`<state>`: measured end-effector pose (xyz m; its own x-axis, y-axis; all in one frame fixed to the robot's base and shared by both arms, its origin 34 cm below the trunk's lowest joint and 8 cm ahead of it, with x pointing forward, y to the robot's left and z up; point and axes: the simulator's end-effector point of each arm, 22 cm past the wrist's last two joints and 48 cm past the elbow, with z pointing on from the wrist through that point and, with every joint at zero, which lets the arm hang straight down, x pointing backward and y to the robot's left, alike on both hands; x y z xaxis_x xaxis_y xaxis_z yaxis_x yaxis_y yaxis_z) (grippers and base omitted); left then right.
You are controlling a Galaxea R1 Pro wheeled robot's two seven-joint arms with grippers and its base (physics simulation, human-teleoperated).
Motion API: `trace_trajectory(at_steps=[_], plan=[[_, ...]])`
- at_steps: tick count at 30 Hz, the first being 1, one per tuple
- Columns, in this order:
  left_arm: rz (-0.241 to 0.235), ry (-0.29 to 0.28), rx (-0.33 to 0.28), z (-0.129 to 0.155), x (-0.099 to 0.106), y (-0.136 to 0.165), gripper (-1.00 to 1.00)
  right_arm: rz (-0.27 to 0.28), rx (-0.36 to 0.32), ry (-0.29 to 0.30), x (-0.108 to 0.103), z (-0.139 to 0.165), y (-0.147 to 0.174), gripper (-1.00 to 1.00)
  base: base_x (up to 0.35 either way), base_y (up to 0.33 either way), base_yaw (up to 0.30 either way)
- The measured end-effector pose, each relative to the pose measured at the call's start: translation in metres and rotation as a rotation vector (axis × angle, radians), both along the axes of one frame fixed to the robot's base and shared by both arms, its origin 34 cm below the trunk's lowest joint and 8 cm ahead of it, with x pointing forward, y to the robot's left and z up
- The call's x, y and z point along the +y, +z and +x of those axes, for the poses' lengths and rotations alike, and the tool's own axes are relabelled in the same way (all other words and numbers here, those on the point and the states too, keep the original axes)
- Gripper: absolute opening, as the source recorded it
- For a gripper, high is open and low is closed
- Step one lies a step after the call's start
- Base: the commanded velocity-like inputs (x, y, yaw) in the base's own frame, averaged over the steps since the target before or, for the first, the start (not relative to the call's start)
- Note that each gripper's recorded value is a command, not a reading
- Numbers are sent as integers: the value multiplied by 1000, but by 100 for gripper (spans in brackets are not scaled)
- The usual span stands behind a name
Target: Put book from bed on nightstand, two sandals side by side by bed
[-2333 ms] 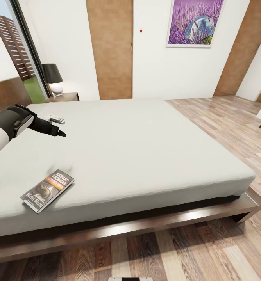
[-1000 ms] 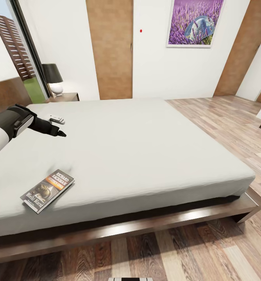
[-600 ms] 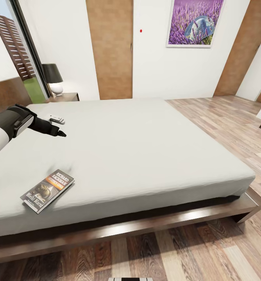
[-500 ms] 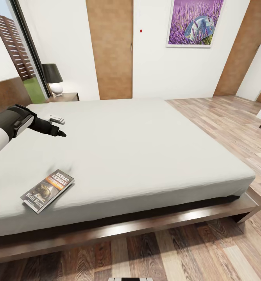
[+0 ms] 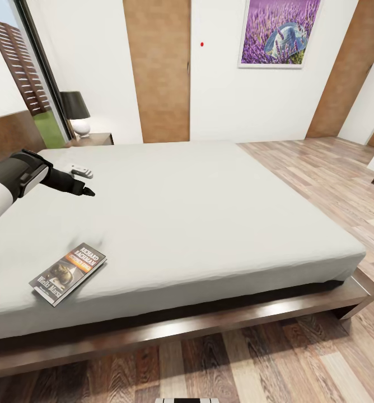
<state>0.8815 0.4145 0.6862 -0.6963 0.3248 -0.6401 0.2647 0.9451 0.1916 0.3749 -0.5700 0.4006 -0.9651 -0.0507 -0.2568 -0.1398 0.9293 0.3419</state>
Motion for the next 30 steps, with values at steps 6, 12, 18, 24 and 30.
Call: trace_trajectory(at_steps=[6,12,18,24,30], plan=[[0,0,0,0,0,0,100,-62,-2,-29,-15,1,-3,100,0,0,0],[-2,6,8,-1,1,-1,100,-105,0,-53,-25,2,-6,100,0,0,0],[-5,14,20,-3,1,-3,100,-119,6,-71,-29,2,-8,100,0,0,0],[-7,17,24,-4,1,-3,100,-126,9,-77,-31,1,-8,100,0,0,0],[-7,18,26,-4,1,-3,100,-125,11,-78,-31,1,-8,100,0,0,0]])
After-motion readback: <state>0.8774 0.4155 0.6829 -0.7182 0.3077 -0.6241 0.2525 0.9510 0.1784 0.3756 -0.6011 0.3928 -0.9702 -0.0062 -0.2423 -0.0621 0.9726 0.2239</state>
